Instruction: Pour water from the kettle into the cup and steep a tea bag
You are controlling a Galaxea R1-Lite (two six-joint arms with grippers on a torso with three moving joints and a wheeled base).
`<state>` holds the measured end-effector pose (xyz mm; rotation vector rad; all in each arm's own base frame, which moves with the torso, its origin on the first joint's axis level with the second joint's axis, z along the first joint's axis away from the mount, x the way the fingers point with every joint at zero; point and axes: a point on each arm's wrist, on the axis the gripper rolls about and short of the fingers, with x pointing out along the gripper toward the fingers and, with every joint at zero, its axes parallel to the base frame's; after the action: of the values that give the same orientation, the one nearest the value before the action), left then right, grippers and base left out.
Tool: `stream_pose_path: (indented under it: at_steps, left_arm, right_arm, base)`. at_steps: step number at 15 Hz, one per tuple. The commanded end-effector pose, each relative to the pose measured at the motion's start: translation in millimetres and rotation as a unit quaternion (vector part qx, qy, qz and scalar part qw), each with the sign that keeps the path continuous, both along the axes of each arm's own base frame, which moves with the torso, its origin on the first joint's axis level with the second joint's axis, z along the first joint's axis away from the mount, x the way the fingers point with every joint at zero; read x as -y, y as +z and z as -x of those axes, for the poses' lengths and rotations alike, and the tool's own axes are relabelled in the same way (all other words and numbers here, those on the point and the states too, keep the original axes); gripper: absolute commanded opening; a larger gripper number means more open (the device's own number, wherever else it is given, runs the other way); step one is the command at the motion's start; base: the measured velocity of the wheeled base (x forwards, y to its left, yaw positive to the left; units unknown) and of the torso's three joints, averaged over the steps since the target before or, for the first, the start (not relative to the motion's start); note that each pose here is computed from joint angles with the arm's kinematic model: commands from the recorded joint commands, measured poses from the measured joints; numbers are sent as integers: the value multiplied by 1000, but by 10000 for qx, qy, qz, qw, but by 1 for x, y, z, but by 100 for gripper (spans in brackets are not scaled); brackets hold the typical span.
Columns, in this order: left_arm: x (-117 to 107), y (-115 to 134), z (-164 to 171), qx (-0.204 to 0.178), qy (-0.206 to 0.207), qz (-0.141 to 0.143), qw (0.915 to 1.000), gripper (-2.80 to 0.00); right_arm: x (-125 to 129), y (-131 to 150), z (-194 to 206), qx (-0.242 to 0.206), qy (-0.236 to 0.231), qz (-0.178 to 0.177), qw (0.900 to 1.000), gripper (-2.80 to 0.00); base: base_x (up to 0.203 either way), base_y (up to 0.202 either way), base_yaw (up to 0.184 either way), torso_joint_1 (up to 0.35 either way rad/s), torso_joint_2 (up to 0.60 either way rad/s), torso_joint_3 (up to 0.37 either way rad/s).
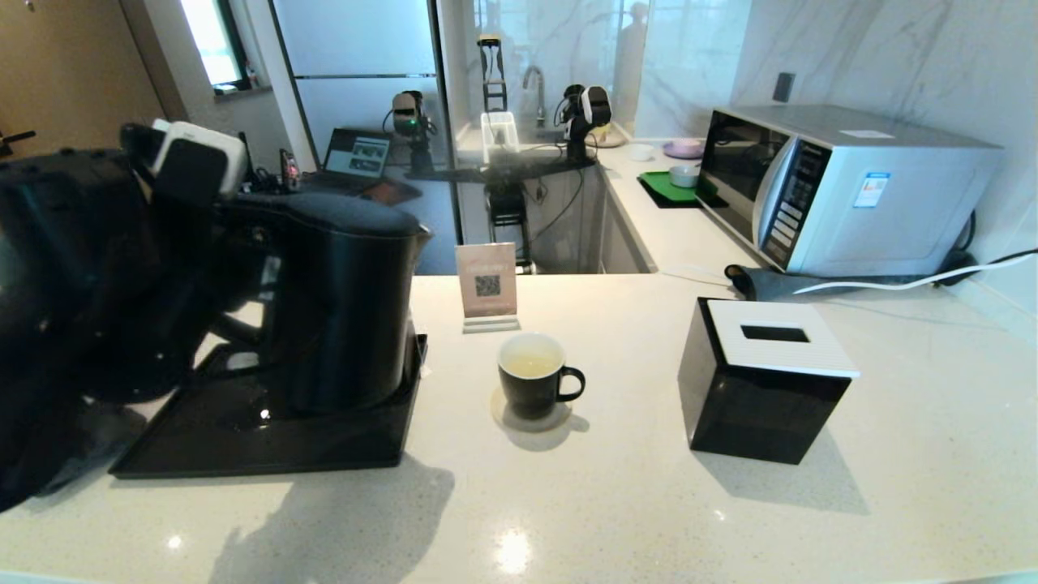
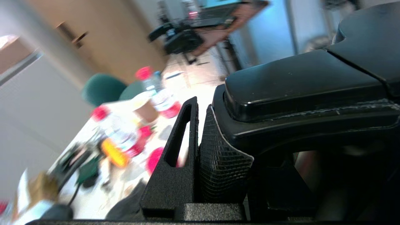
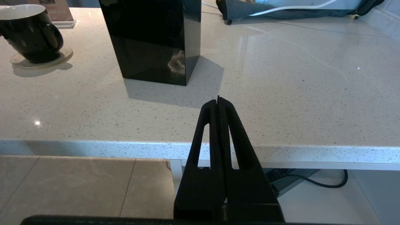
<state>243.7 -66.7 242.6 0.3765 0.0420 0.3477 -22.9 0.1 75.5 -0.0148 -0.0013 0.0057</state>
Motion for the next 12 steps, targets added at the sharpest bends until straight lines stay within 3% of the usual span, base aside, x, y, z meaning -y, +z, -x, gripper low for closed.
stream_pose_path:
  at_steps: [1, 8, 12]
  left_arm:
    - [-22, 12, 16, 300, 360, 154, 9988, -280]
    - [-86, 17, 33, 719, 1572, 517, 9836, -280]
    - [-121, 15, 39, 798, 2027, 576, 9743, -280]
  right_arm:
    - [0, 0, 0, -6, 2, 3, 10000, -280]
    - [0, 0, 0, -6, 2, 3, 10000, -280]
    - [0, 0, 0, -6, 2, 3, 10000, -280]
  base:
    - [0, 0, 0, 0, 0, 0]
    - [0, 0, 0, 0, 0, 0]
    - [0, 0, 0, 0, 0, 0]
